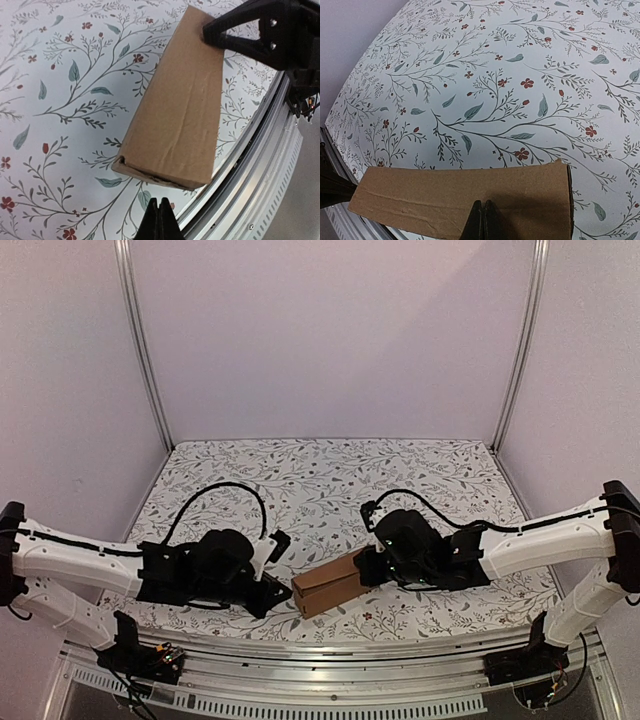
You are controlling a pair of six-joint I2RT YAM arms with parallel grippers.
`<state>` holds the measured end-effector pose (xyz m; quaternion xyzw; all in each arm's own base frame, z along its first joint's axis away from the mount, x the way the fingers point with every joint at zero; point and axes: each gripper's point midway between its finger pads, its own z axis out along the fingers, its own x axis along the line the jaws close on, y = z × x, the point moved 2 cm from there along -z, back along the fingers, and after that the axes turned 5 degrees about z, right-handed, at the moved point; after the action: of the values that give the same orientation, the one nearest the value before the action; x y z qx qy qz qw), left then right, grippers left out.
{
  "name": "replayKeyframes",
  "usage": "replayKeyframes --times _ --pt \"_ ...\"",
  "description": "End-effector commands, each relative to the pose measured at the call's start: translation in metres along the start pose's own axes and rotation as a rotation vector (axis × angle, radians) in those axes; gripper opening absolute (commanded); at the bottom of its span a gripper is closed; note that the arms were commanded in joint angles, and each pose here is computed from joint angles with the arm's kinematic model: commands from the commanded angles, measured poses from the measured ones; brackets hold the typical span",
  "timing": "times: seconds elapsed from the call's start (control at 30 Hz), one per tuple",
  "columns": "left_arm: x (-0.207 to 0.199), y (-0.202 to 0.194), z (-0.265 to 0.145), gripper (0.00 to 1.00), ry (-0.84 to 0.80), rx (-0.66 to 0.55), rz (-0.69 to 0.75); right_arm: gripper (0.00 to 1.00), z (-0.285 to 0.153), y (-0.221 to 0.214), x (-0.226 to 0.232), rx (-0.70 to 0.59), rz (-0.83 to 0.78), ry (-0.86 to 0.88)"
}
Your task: Fold the paper box
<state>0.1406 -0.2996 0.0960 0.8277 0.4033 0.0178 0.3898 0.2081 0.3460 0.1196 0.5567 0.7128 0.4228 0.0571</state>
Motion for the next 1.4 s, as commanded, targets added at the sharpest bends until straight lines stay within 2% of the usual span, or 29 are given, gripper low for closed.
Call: replayKeyframes --times 0.0,0.13,0.3,0.5,0.67,1.13,1.37 --pt "-0.009 0.041 -0.026 0.00 -0.013 -0.100 0.033 0.00 0.003 -0.022 -0.015 0.093 -0.035 -0.060" --pt "-0.021 0.063 -0.037 0.00 -0.052 -0.156 0.056 0.00 0.003 -0.022 -0.014 0.094 -0.033 -0.058" --pt "-0.034 0.068 -0.022 0.00 -0.106 -0.145 0.062 0.00 0.004 -0.022 -0.014 0.096 -0.035 -0.058" --pt "-0.009 0.015 0.021 0.00 -0.055 -0.044 0.009 0.00 0.007 -0.025 -0.015 0.103 -0.034 -0.061" --pt "-0.001 -0.009 0.026 0.00 -0.066 0.000 -0.030 0.00 0.008 -0.025 -0.014 0.104 -0.036 -0.061" --pt "-0.024 0.047 -0.021 0.00 -0.135 -0.163 0.003 0.00 0.008 -0.017 -0.006 0.093 -0.047 -0.049" --pt "-0.019 0.033 -0.007 0.00 -0.134 -0.137 -0.019 0.00 0.010 -0.019 -0.007 0.101 -0.043 -0.050"
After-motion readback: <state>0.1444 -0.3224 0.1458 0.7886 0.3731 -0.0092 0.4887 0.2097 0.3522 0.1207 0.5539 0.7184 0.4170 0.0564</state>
